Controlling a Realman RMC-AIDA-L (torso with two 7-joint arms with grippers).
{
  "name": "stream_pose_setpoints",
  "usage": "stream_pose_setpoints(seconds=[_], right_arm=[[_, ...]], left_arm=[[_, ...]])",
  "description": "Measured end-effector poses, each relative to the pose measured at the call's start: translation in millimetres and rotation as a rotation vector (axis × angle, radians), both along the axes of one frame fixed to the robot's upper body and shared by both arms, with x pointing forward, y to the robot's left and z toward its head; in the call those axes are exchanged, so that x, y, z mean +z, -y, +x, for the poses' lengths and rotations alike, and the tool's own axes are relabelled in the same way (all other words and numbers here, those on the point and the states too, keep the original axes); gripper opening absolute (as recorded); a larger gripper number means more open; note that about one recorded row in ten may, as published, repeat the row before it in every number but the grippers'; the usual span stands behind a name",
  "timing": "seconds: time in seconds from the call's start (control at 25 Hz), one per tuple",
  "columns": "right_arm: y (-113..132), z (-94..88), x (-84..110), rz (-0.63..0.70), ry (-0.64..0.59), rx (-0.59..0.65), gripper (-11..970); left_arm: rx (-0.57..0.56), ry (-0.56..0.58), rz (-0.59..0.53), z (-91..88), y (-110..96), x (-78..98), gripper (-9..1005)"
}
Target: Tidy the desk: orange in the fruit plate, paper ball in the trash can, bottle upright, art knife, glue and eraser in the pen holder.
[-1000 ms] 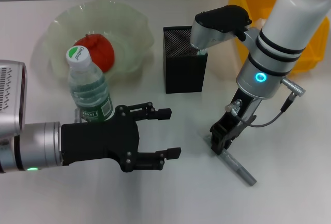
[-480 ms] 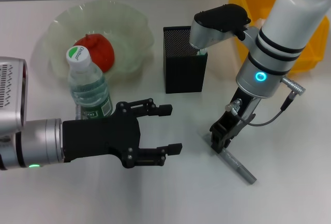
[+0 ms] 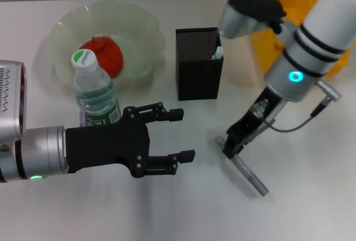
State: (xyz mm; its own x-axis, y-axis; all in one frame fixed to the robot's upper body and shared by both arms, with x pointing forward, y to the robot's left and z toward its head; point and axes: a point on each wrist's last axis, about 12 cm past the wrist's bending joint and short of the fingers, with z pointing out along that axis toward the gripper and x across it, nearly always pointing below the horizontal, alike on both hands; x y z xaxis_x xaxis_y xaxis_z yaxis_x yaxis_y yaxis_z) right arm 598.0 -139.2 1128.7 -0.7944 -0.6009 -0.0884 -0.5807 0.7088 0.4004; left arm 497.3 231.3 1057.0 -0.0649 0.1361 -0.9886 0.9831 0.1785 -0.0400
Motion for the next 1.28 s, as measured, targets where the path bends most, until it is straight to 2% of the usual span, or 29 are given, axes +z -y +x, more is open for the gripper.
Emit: stream_pose_setpoints(seconds=[0.08,0.12,0.16,0.28,0.32,0.36,0.48,0.52,0.56,0.6,0.68,0.72,0.76,0.8,0.84,0.92,0.96,1.0,1.04,1.12,1.28], right_arm=[[8.9,-1.9,1.5,0.04,0.029,-0.013,137],[17.6,-5.4,3.3,0.11,0.057,-0.023,137],[17.6,-5.4,3.3,0.11,0.057,-0.023,136],[28.3,-12.6,8.9,0.244,0.111,-0.03,136],[38.0,-16.7,13.9,0.315,0.164,-0.038,135],[38.0,-16.7,13.9,0.315,0.164,-0.038,135],[60.4,-26.3,21.7,0.439,0.255,-0.065,134],[76.7,-32.2,26.4,0.528,0.313,-0.097,134],[76.7,-32.2,26.4,0.528,0.313,-0.097,134],[93.8,-39.1,31.6,0.635,0.373,-0.12,133],[101.2,-42.9,34.1,0.683,0.397,-0.117,133],[119.4,-50.3,36.8,0.78,0.461,-0.126,133],[119.4,-50.3,36.8,0.78,0.461,-0.126,133],[135.1,-55.6,34.3,0.867,0.539,-0.158,134],[135.1,-55.6,34.3,0.867,0.539,-0.158,134],[152.9,-61.5,23.1,0.979,0.667,-0.224,134],[152.9,-61.5,23.1,0.979,0.667,-0.224,134],[158.3,-62.9,14.9,1.03,0.722,-0.257,133],[158.3,-62.9,14.9,1.03,0.722,-0.257,133],[157.5,-60.9,3.7,1.081,0.806,-0.271,133],[148.2,-54.7,-7.0,1.071,0.878,-0.261,132]], left_arm=[[0.0,0.0,0.0,0.0,0.0,0.0,784],[0.001,0.0,-0.001,0.1,-0.2,0.1,784],[0.001,0.0,-0.001,0.1,-0.2,0.1,784],[0.001,0.002,-0.004,0.5,0.0,0.8,784],[0.003,0.002,-0.008,0.9,0.2,1.3,784],[0.003,0.002,-0.008,0.9,0.2,1.3,784],[0.017,-0.003,-0.02,0.1,-1.2,1.4,784],[0.025,-0.006,-0.025,-0.8,-2.6,1.1,784],[0.025,-0.006,-0.025,-0.8,-2.6,1.1,784],[0.027,-0.008,-0.026,-1.3,-3.2,0.8,784],[0.029,-0.01,-0.026,-2.1,-3.8,0.3,784],[0.036,-0.011,-0.029,-3.2,-5.0,-0.3,784],[0.036,-0.011,-0.029,-3.2,-5.0,-0.3,784],[0.042,-0.01,-0.033,-3.7,-5.6,-0.6,784],[0.042,-0.01,-0.033,-3.7,-5.6,-0.6,784],[0.041,-0.013,-0.037,-4.5,-5.2,-1.0,784],[0.041,-0.013,-0.037,-4.5,-5.2,-1.0,784],[0.04,-0.016,-0.038,-4.5,-5.3,-1.0,784],[0.04,-0.017,-0.037,-4.3,-5.6,-0.8,784],[0.037,-0.013,-0.037,-3.4,-4.9,-0.1,784],[0.031,-0.008,-0.038,-2.2,-3.0,0.7,784]])
